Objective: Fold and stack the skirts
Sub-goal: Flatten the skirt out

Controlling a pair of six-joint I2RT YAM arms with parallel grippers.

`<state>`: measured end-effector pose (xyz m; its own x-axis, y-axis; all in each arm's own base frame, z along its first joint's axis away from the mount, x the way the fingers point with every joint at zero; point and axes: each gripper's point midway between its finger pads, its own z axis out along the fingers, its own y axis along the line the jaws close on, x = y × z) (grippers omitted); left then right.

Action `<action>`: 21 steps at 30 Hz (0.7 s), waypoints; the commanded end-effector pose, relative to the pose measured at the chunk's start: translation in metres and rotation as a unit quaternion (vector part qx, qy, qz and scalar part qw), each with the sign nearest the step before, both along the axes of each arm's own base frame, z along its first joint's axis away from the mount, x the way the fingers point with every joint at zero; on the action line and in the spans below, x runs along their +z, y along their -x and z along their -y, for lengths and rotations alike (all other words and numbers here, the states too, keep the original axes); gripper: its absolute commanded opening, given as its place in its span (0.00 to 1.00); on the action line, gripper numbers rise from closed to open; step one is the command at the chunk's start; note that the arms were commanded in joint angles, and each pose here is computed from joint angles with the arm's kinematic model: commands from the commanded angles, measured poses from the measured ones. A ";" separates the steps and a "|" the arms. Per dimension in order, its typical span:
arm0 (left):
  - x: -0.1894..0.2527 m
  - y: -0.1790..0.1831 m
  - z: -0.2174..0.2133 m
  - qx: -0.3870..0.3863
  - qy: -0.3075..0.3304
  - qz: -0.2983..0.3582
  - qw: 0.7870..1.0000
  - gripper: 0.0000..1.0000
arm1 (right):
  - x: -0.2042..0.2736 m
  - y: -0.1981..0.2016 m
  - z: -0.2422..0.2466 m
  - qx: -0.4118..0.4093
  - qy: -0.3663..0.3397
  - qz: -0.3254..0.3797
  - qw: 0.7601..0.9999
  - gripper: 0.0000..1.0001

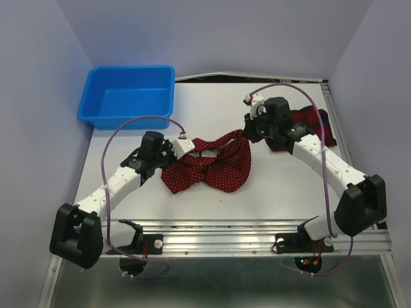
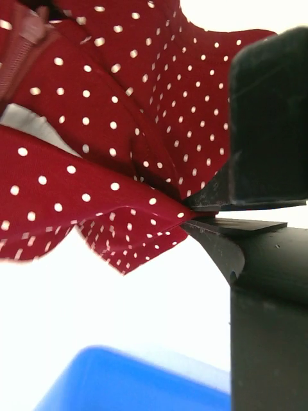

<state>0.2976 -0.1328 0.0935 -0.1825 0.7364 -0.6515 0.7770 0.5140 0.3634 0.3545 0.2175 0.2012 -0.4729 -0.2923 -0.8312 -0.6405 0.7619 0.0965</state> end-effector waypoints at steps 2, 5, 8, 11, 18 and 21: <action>0.060 -0.012 0.008 0.005 0.045 0.034 0.998 0.11 | 0.051 -0.010 0.016 -0.015 -0.025 0.058 0.998 0.01; 0.080 -0.016 0.008 0.004 0.052 0.030 0.998 0.00 | 0.059 -0.012 0.025 -0.024 -0.029 0.065 0.997 0.01; 0.108 -0.021 0.006 -0.010 0.063 0.020 0.998 0.00 | 0.070 -0.017 0.038 -0.034 -0.031 0.074 0.996 0.01; 0.102 0.000 0.004 -0.051 0.041 -0.029 0.997 0.00 | 0.082 -0.016 0.053 -0.033 -0.027 0.088 0.995 0.01; 0.062 0.063 -0.001 -0.136 0.011 -0.175 0.975 0.00 | 0.022 0.017 0.059 0.036 0.027 0.042 0.998 0.01; 0.046 0.082 -0.004 -0.154 0.009 -0.236 0.960 0.00 | -0.006 0.025 0.060 0.055 0.041 0.019 0.997 0.01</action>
<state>0.2609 -0.1356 0.1614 -0.1861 0.7582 -0.6249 0.9341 0.3337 0.1268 0.3425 0.1630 0.2275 -0.3902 -0.3269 -0.8607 -0.6770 0.7355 0.0276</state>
